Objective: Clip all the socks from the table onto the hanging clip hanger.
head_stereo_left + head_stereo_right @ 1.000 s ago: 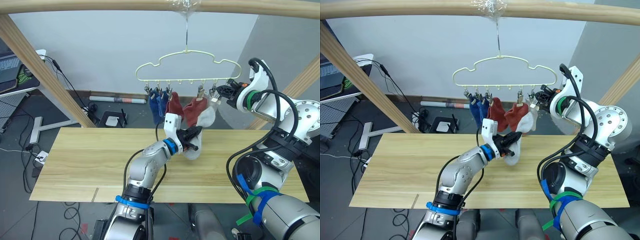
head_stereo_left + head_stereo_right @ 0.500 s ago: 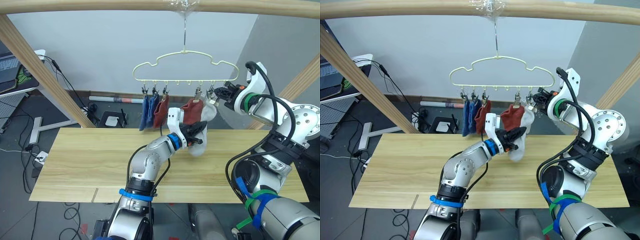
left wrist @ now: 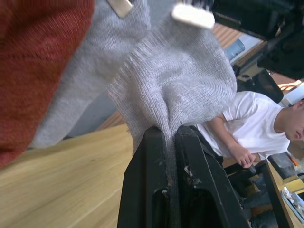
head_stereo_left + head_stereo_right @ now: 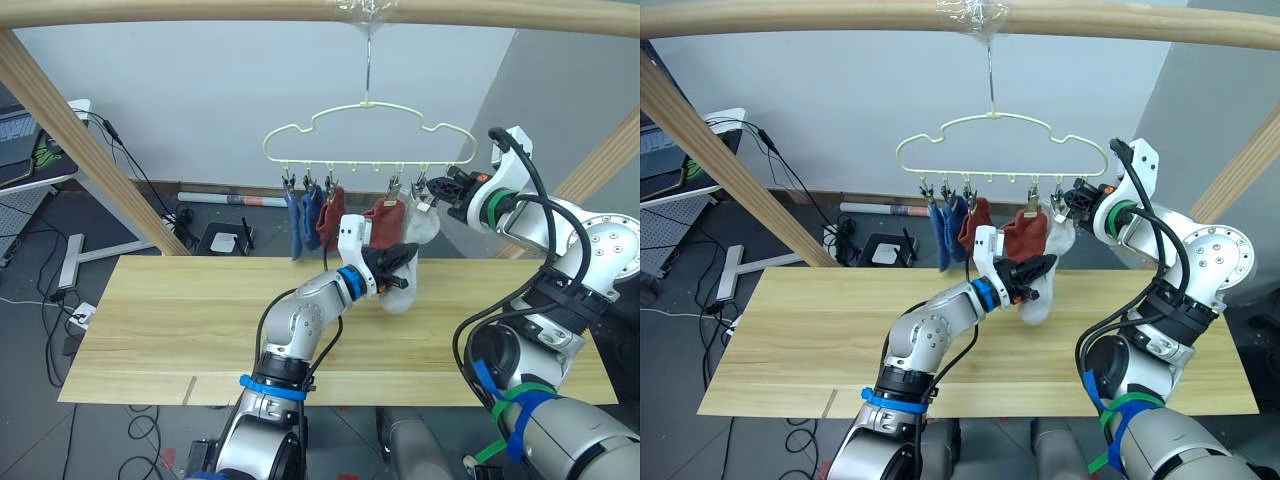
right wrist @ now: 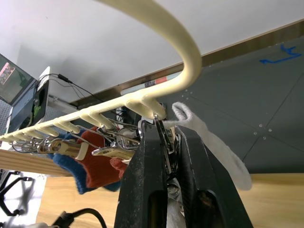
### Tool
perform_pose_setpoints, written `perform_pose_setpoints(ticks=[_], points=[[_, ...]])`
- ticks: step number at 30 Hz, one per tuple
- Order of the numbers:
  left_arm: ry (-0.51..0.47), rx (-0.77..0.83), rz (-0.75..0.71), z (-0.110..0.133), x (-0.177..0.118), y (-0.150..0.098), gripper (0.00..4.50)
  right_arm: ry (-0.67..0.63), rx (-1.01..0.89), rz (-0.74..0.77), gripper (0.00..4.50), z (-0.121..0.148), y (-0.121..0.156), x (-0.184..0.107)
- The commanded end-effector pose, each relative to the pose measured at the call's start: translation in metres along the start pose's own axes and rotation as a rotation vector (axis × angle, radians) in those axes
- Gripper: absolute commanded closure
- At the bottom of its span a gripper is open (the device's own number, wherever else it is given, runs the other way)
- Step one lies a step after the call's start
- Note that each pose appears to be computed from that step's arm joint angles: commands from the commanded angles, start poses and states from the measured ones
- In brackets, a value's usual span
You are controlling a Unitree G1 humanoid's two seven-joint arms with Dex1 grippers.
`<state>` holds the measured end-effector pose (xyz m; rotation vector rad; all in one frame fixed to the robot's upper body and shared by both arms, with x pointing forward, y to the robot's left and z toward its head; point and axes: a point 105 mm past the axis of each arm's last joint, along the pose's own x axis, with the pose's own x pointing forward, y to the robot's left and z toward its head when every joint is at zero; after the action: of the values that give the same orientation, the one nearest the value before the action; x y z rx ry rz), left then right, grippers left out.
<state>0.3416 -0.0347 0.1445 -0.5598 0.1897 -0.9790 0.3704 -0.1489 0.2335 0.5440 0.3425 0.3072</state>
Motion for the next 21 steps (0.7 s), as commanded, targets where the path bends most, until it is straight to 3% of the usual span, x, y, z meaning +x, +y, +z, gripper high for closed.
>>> perform_pose_setpoints(ticks=[1, 11, 21], points=[[-0.042, 0.003, -0.067, 0.010, 0.005, -0.016, 4.50, -0.026, 0.012, -0.039, 3.75, 0.004, -0.010, -0.007], [-0.024, -0.035, -0.137, 0.008, 0.006, -0.030, 4.50, -0.084, 0.075, 0.008, 0.42, 0.029, -0.001, -0.010], [-0.046, -0.216, -0.167, 0.010, 0.023, -0.034, 4.50, -0.118, 0.011, 0.034, 0.42, 0.039, 0.006, -0.017]])
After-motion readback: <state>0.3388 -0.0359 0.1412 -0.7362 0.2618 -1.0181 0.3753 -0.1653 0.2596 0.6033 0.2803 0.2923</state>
